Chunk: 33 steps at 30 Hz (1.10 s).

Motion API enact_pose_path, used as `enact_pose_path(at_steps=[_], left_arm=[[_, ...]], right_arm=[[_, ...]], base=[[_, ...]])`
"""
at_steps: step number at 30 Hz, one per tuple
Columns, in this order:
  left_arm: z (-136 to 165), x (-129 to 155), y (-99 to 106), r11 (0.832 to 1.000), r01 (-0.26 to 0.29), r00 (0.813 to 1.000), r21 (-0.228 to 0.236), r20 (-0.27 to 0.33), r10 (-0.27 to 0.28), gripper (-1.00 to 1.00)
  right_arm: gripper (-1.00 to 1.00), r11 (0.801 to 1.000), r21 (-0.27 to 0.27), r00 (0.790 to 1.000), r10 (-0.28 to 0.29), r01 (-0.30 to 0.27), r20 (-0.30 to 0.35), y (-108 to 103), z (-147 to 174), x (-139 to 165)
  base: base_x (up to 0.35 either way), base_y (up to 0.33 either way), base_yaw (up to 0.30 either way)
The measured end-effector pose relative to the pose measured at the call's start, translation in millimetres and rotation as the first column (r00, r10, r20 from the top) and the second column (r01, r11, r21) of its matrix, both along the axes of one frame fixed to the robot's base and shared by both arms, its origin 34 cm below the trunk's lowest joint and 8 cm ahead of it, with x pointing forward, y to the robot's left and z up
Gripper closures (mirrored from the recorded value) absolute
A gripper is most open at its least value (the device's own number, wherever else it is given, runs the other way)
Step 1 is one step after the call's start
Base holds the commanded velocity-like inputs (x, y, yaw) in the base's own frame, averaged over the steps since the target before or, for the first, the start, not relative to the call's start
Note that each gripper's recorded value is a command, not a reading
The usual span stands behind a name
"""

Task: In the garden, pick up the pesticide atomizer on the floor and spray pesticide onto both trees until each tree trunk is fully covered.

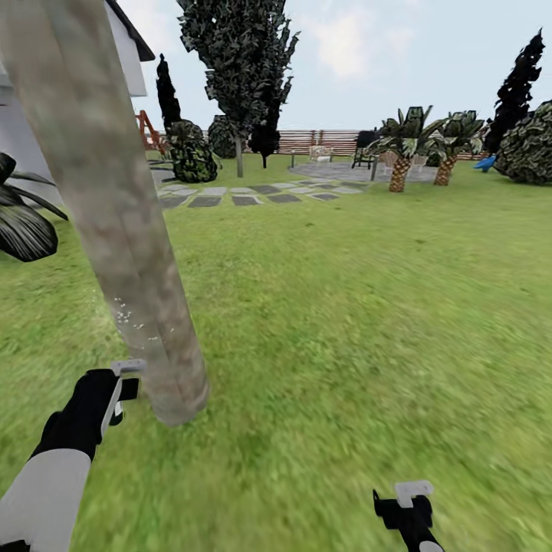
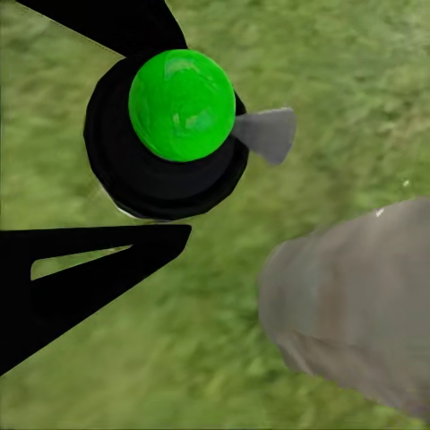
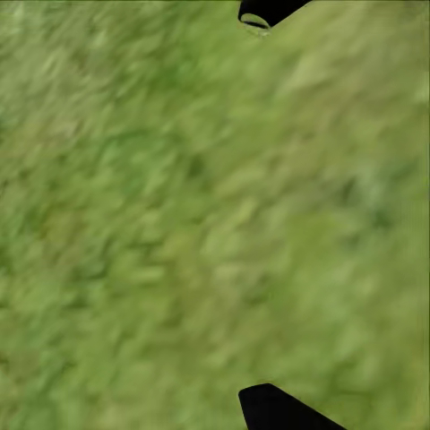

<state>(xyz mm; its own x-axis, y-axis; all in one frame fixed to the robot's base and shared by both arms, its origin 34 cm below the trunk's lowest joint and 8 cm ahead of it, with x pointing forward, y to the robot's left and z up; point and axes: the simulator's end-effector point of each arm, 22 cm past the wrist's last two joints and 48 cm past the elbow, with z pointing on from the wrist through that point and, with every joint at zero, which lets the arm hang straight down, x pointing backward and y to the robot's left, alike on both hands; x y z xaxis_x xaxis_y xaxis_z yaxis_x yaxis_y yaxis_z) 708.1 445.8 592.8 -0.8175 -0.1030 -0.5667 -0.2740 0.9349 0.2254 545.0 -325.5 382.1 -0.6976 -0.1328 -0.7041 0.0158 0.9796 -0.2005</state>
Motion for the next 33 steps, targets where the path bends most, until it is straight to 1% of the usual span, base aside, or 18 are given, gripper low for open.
enact_pose_path(at_steps=[5, 8, 10, 11, 12, 15, 16, 17, 19, 20, 21, 23, 25, 26, 27, 30, 33], left_arm=[[1.3, 1.5, -0.2, 1.0, 0.0, 1.0, 0.0, 0.005, 0.0, 1.0], [-0.4, 1.9, -4.4, 1.0, 0.006, 1.0, -0.004, 0.006, -0.006, 1.0], [-3.6, 3.7, -10.0, 1.0, 0.014, 1.0, -0.008, 0.015, -0.014, 1.0], [-2.6, 8.2, -12.2, 1.0, 0.021, 0.999, -0.005, 0.039, -0.021, 1.0], [-3.5, 9.9, -13.0, 1.0, 0.026, 0.998, -0.003, 0.05, -0.026, 1.0], [-18.0, 5.7, -18.3, 0.999, 0.035, 0.999, -0.01, 0.032, -0.035, 1.0], [-23.7, 5.7, -29.3, 0.999, 0.044, 0.999, -0.027, 0.029, -0.043, 1.0], [-25.1, 6.7, -37.1, 0.998, 0.052, 0.998, -0.032, 0.028, -0.051, 1.0], [-25.5, 7.0, -39.8, 0.998, 0.057, 0.998, -0.029, 0.027, -0.056, 1.0], [-25.5, 5.8, -36.7, 0.999, 0.048, 0.999, -0.017, 0.023, -0.047, 1.0], [-24.8, 2.6, -26.9, 1.0, 0.025, 1.0, 0.011, 0.016, -0.026, 1.0], [-24.4, 0.5, -21.5, 1.0, 0.008, 1.0, 0.028, 0.013, -0.008, 1.0], [-26.7, -1.7, -20.4, 1.0, 0.002, 1.0, 0.031, 0.007, -0.002, 1.0], [-34.4, -6.3, -21.2, 1.0, 0.001, 1.0, 0.027, -0.011, -0.001, 1.0], [-41.6, -9.6, -21.8, 1.0, 0.003, 1.0, 0.026, -0.017, -0.003, 1.0], [-43.0, -6.9, -20.0, 0.999, 0.005, 1.0, 0.044, 0.014, -0.005, 1.0], [-45.0, -7.0, -21.5, 0.999, 0.001, 1.0, 0.049, 0.021, -0.002, 1.0]], right_arm=[[-1.0, 1.0, 0.0, 1.0, 0.0, 0.0, 0.0, 0.1, -0.3, 0.1], [-1.0, 1.0, 0.0, 1.0, 0.0, 0.0, 0.0, -0.1, -0.3, 0.0], [-1.0, 1.0, 0.0, 1.0, 0.0, 0.0, 0.0, -0.1, -0.3, 0.0], [-1.0, 1.0, 0.0, 1.0, 0.0, 0.0, 0.0, -0.1, -0.3, 0.1], [-1.0, 1.0, 0.0, 1.0, 0.0, 0.0, 0.0, -0.2, -0.3, 0.1], [-1.0, 1.0, 0.0, 1.0, 0.0, 0.0, 0.0, -0.2, -0.2, 0.1], [-1.0, 1.0, -0.001, 1.0, -0.001, 0.001, 0.0, -0.3, -0.1, 0.1], [-1.0, 1.0, 0.0, 1.0, 0.0, 0.0, 0.001, -0.3, 0.1, 0.2], [-1.0, 1.0, -0.001, 1.0, 0.0, 0.0, 0.001, -0.3, 0.0, 0.1], [-1.0, 1.0, -0.001, 1.0, 0.0, 0.0, 0.001, -0.4, 0.0, 0.1], [-1.0, 1.0, -0.001, 1.0, 0.0, 0.0, 0.0, -0.5, 0.0, 0.0], [-1.0, 1.0, -0.002, 1.0, -0.001, 0.001, 0.0, -1.2, 0.1, 0.0], [-1.0, 1.0, -0.003, 1.0, -0.001, 0.001, 0.0, -1.9, 0.1, -0.1], [-1.0, 1.0, -0.003, 1.0, -0.001, 0.001, 0.0, -2.0, 0.1, -0.1], [-1.0, 1.0, -0.002, 1.0, -0.001, 0.001, 0.0, -1.6, 0.0, -0.1], [-1.0, 1.0, -0.002, 1.0, -0.001, 0.001, 0.0, -1.5, 0.1, 0.0], [-1.0, 1.0, -0.003, 1.0, -0.002, 0.002, 0.0, -1.6, 0.1, 0.0]], base=[[0.033, 0.019, 0.276], [0.001, -0.02, 0.276], [0.0, -0.21, 0.265], [0.0, -0.254, 0.247], [0.006, -0.262, 0.229], [0.083, -0.266, 0.149], [0.144, -0.263, 0.029], [0.148, -0.263, 0.019], [0.163, -0.254, 0.008], [0.194, -0.233, 0.001], [0.196, -0.231, 0.0], [0.195, -0.23, 0.0], [0.185, -0.23, 0.0], [0.177, -0.23, 0.0], [0.176, -0.23, 0.0], [0.175, -0.23, 0.027], [0.159, -0.236, 0.222]])
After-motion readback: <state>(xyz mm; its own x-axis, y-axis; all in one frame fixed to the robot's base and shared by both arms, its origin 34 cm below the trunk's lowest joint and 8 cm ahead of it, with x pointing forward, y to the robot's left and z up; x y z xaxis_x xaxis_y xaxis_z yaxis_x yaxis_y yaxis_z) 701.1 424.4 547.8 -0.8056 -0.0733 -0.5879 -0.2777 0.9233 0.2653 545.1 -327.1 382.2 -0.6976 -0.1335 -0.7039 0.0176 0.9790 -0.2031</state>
